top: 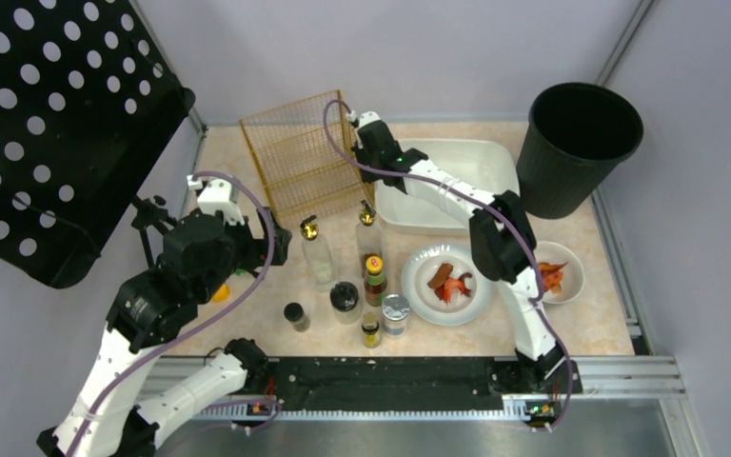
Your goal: Clear the kitchen counter
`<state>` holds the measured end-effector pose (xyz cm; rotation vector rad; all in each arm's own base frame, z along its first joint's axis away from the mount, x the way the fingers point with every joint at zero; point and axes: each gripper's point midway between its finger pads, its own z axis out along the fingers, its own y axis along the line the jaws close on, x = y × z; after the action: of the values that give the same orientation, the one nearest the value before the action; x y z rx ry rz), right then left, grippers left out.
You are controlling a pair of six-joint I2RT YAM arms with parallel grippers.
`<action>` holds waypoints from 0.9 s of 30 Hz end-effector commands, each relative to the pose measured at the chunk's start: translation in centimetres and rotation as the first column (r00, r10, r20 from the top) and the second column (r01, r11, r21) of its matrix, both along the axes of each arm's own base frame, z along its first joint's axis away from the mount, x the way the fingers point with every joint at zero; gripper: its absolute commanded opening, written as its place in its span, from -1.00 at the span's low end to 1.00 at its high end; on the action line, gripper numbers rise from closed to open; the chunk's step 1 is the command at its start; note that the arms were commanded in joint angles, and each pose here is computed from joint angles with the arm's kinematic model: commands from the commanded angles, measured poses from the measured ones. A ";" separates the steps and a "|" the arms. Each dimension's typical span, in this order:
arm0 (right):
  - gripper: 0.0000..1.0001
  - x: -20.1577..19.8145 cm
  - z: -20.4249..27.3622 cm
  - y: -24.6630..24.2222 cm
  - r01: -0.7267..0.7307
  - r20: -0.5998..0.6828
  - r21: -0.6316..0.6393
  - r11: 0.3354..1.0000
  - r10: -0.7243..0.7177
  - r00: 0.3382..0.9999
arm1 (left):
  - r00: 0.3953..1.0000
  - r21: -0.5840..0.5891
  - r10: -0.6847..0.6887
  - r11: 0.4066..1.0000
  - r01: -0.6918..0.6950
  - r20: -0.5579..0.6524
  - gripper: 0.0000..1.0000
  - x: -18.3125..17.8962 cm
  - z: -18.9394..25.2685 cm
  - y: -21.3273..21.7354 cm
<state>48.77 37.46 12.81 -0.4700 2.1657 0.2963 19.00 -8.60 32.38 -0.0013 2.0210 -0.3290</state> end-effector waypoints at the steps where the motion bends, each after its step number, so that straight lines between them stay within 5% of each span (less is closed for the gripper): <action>1: -1.00 -2.8 3.0 0.5 -0.038 -0.008 0.100 0.994 0.039 0.999 | 0.999 -0.042 -0.008 0.999 0.010 0.034 0.92 0.0 1.1 -0.3; 13: -1.00 -5.2 3.5 2.9 -0.140 -0.039 0.148 0.979 0.147 0.988 | 1.000 -0.047 -0.002 0.999 0.004 0.028 0.92 -0.2 1.0 -0.2; 21: 0.26 -4.9 9.4 2.0 -0.128 0.053 0.163 0.978 0.121 0.991 | 0.998 -0.044 -0.028 0.999 0.030 0.055 0.93 -0.5 1.0 -0.2; 27: 0.48 -4.9 14.4 0.0 -0.075 0.120 0.160 0.984 0.056 0.991 | 0.988 -0.064 -0.124 0.989 0.130 0.091 0.96 -0.8 0.4 -1.8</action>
<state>44.01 38.62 17.09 -0.5332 2.1665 0.4495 18.01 -8.72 31.99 0.0231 1.9966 -0.3826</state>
